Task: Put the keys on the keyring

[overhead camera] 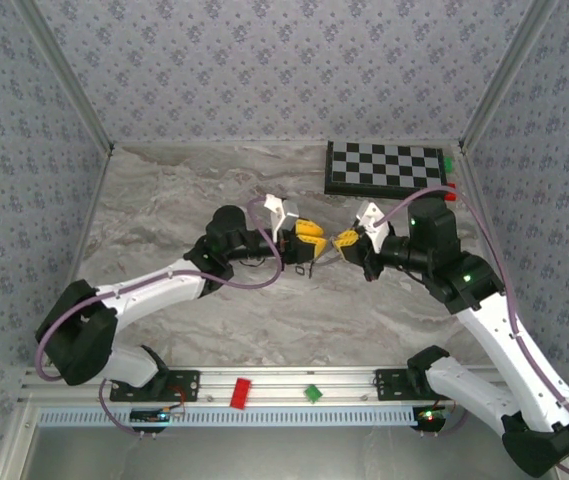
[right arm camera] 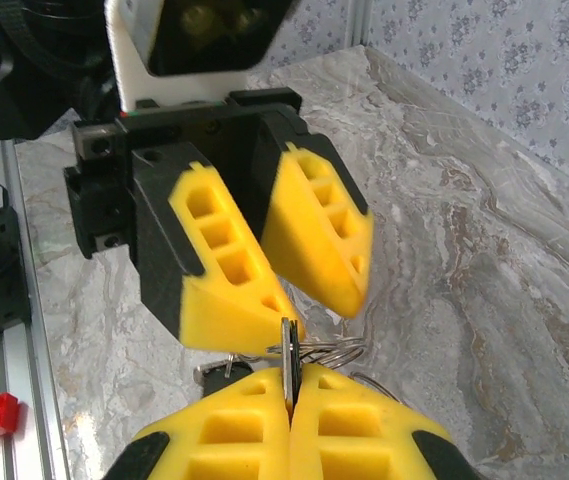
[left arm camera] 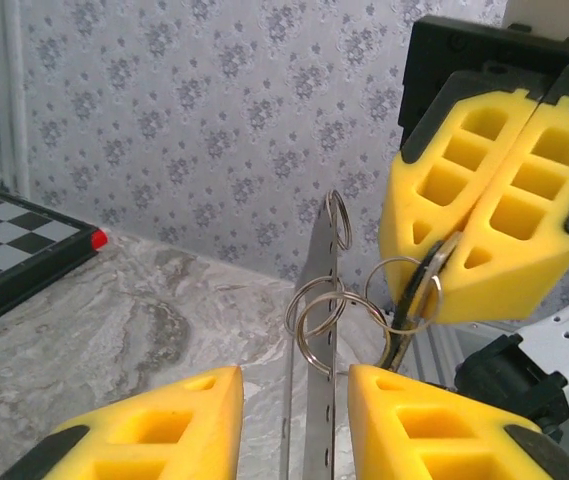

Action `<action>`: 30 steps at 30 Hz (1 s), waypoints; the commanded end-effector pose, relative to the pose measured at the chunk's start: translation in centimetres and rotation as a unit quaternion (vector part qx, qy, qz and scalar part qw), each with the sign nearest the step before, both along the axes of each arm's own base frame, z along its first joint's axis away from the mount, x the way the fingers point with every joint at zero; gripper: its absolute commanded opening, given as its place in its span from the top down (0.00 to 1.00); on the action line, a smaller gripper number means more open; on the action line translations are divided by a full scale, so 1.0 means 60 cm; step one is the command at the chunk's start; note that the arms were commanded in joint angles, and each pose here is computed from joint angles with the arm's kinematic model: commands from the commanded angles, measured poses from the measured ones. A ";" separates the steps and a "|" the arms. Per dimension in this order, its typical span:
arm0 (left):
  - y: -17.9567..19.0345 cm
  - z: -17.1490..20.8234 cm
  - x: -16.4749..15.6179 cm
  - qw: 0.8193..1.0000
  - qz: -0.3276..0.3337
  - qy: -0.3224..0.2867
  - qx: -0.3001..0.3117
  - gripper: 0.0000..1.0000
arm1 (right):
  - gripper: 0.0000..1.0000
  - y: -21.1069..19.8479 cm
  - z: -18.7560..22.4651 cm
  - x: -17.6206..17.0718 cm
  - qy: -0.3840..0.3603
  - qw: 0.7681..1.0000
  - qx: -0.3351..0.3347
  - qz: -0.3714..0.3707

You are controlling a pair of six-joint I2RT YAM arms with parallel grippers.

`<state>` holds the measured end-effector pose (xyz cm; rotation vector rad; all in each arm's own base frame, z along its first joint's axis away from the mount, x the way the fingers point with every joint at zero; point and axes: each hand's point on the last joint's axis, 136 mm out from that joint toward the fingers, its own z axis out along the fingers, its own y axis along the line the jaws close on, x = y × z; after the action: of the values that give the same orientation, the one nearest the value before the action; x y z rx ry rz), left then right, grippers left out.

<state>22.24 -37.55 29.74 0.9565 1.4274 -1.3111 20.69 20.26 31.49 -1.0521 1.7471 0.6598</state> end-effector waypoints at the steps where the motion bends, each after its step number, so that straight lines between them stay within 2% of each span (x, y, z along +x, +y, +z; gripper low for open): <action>1: 0.025 0.025 0.005 0.999 0.024 -0.016 -0.017 0.67 | 1.00 0.003 0.007 0.003 -0.012 1.000 0.006 0.009; 5: 0.049 0.025 0.034 0.997 0.074 -0.004 -0.022 0.68 | 1.00 0.008 0.009 0.008 -0.011 1.000 0.010 0.016; 9: 0.058 0.002 0.074 0.992 0.121 0.017 -0.001 0.70 | 1.00 0.015 0.020 0.011 -0.029 0.999 0.018 0.027; 15: 0.033 -0.016 0.061 0.996 0.080 0.026 0.012 0.72 | 1.00 0.027 0.026 0.009 -0.024 0.998 0.029 0.051; 21: 0.012 -0.009 0.001 1.000 0.018 -0.012 0.017 0.74 | 1.00 0.029 0.022 0.012 -0.019 0.998 0.027 0.052; 30: 0.018 0.011 -0.013 0.999 0.015 -0.037 0.009 0.70 | 1.00 0.028 0.015 0.010 -0.025 0.998 0.021 0.058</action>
<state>22.16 -36.54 27.94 0.9479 1.4893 -1.2342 21.50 21.81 31.13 -1.1125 1.7075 0.7351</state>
